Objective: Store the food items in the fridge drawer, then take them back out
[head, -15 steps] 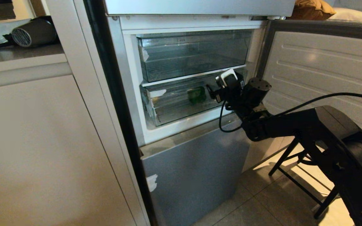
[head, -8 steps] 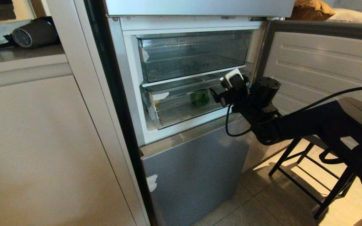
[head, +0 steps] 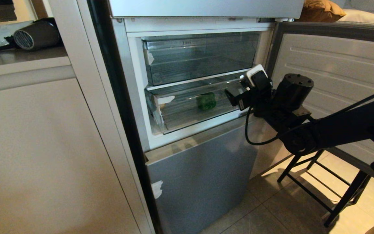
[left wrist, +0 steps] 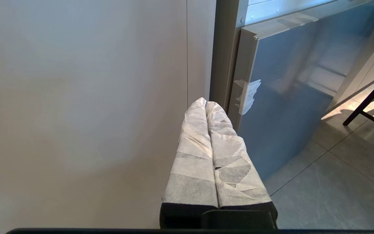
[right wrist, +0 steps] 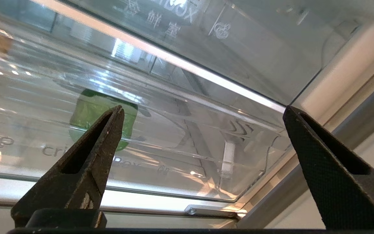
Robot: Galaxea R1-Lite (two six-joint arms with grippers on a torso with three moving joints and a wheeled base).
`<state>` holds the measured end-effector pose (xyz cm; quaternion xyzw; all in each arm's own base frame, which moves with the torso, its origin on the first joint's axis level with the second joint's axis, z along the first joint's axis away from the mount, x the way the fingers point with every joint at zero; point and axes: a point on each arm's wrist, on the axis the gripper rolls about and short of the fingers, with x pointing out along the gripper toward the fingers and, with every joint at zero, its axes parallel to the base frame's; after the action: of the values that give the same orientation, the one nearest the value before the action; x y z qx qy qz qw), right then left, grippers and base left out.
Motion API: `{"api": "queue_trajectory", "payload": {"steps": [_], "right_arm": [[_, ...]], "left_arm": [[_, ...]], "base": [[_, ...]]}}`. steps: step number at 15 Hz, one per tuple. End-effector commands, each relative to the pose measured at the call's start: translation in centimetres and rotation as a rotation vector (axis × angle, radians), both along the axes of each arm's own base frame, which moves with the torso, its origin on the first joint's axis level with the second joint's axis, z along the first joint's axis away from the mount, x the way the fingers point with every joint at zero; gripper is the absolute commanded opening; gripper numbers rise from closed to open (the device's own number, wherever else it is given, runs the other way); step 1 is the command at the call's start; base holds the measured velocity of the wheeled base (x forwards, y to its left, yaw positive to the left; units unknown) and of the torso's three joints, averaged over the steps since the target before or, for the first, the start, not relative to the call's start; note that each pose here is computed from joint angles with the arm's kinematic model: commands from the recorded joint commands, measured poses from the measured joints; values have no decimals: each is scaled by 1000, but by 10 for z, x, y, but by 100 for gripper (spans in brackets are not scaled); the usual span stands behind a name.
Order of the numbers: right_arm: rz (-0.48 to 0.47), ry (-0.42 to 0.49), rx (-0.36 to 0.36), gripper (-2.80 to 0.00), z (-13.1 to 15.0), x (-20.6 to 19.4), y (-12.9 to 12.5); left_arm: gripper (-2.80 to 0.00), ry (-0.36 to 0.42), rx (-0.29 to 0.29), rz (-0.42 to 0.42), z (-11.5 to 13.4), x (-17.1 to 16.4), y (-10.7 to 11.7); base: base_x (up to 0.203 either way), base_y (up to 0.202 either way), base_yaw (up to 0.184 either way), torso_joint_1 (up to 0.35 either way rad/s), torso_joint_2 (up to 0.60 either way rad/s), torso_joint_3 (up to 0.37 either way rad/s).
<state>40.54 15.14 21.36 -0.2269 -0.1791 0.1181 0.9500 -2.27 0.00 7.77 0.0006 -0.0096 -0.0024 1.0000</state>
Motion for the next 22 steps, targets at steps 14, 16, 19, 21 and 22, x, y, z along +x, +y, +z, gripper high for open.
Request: {"api": "queue_trajectory", "payload": {"steps": [14, 16, 19, 21, 22], "right_arm": [[7, -32, 4, 0, -33, 45, 10], [1, -20, -1, 0, -37, 50, 8], [2, -26, 13, 0, -38, 58, 9], [-1, -24, 18, 0, -40, 63, 8], [-1, -28, 21, 0, -40, 64, 8]], "left_arm": [[-280, 10, -1, 0, -3, 1, 0], [-280, 10, -1, 0, -3, 1, 0], [-280, 10, 0, 0, -3, 1, 0], [-280, 10, 0, 0, -3, 1, 0], [-280, 10, 0, 0, -3, 1, 0]], "base": [[0, 0, 0, 0, 0, 0], [0, 0, 0, 0, 0, 0], [0, 0, 0, 0, 0, 0], [0, 0, 0, 0, 0, 0], [0, 0, 0, 0, 0, 0]]}}
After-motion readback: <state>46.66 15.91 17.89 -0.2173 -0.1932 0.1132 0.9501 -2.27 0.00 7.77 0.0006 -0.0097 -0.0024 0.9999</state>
